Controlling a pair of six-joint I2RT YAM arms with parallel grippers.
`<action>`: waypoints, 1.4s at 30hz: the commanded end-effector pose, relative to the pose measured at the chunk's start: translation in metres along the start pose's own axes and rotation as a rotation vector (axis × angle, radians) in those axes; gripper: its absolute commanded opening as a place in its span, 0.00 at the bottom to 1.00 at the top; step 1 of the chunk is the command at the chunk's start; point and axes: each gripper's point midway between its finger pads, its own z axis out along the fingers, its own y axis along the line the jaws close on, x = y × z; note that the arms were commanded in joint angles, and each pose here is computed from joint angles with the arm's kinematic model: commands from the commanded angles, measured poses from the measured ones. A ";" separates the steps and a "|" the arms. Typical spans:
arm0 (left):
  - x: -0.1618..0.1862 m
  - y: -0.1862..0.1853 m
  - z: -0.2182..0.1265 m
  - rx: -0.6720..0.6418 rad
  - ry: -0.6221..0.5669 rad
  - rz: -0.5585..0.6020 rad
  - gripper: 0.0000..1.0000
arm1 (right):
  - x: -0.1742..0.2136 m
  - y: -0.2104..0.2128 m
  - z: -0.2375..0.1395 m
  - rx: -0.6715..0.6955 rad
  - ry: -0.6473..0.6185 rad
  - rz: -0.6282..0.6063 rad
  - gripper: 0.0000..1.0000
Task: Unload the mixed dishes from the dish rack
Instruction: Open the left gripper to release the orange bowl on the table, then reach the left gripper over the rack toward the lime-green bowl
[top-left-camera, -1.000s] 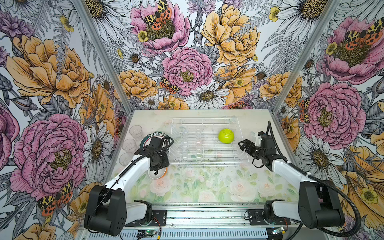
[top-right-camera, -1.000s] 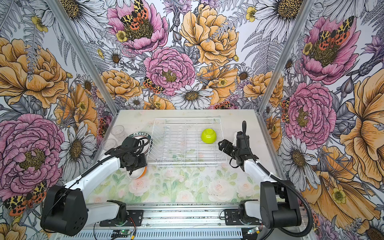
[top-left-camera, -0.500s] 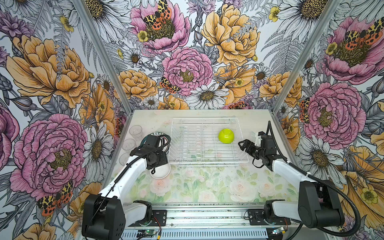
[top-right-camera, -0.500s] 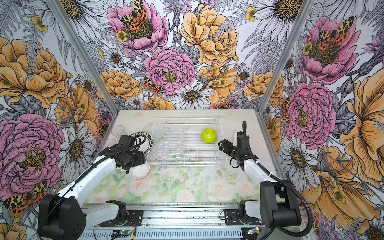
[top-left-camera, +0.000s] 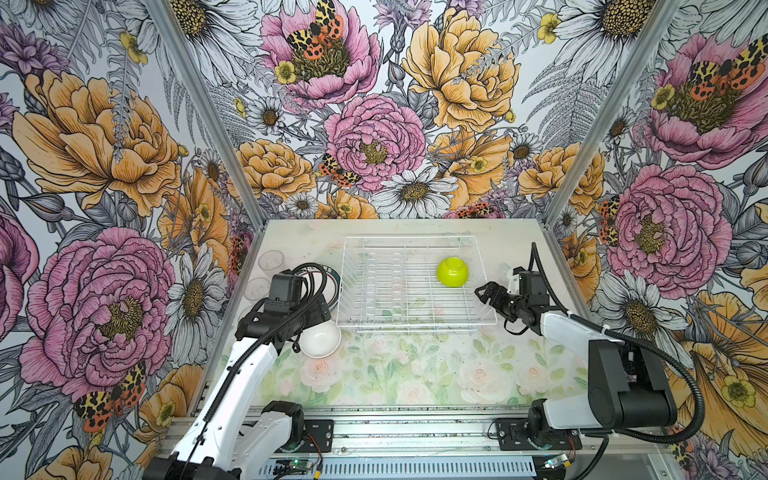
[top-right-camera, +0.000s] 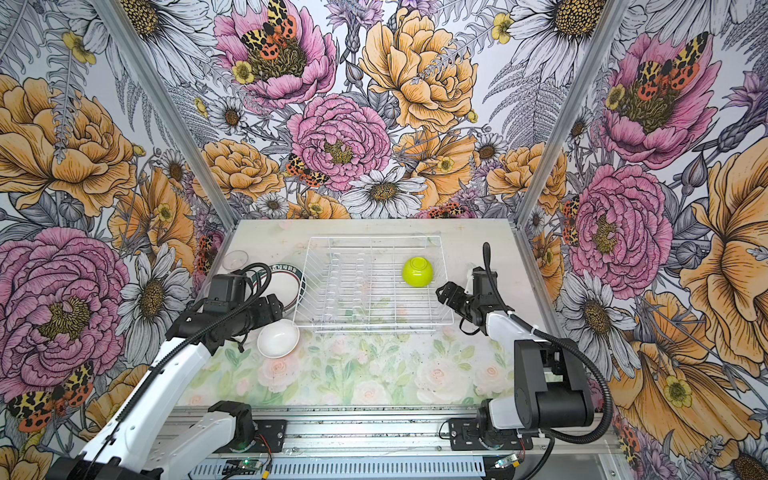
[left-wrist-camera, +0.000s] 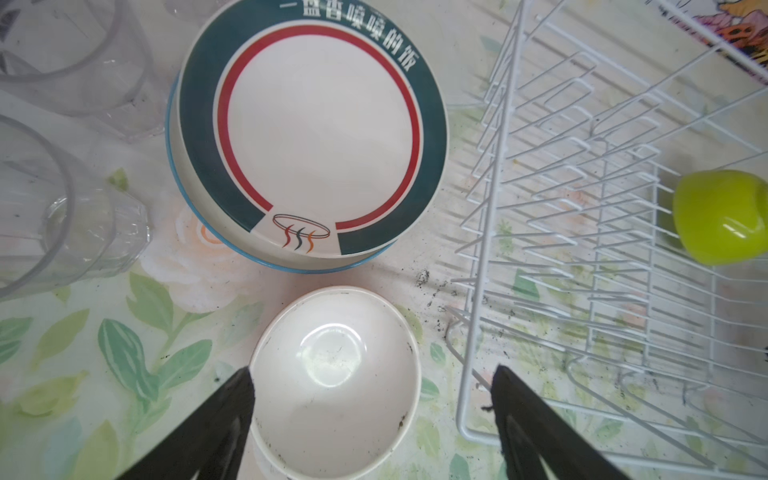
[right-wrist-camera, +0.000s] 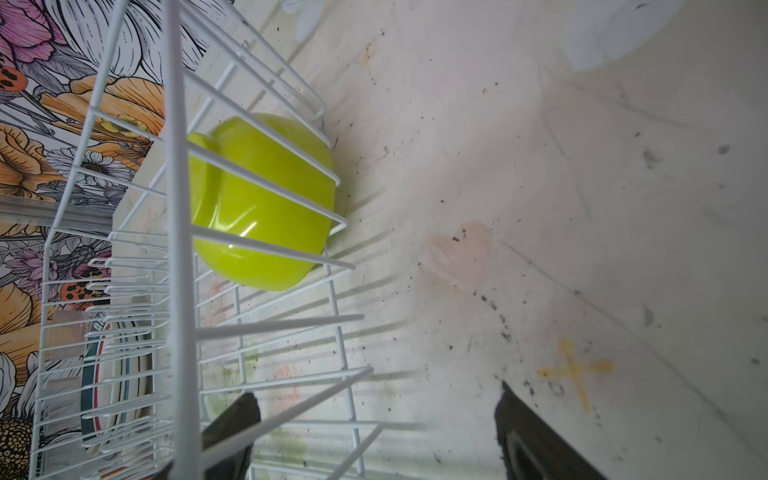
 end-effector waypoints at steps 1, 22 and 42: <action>-0.039 -0.037 -0.035 0.179 -0.184 -0.022 0.93 | -0.016 0.014 0.001 -0.052 -0.025 -0.015 0.90; -0.040 -0.204 0.005 0.563 -0.146 0.173 0.98 | -0.015 0.036 -0.021 -0.143 -0.040 -0.037 0.90; 0.006 -0.323 0.089 0.747 0.114 0.230 0.99 | 0.000 0.045 -0.050 -0.238 -0.047 -0.073 0.91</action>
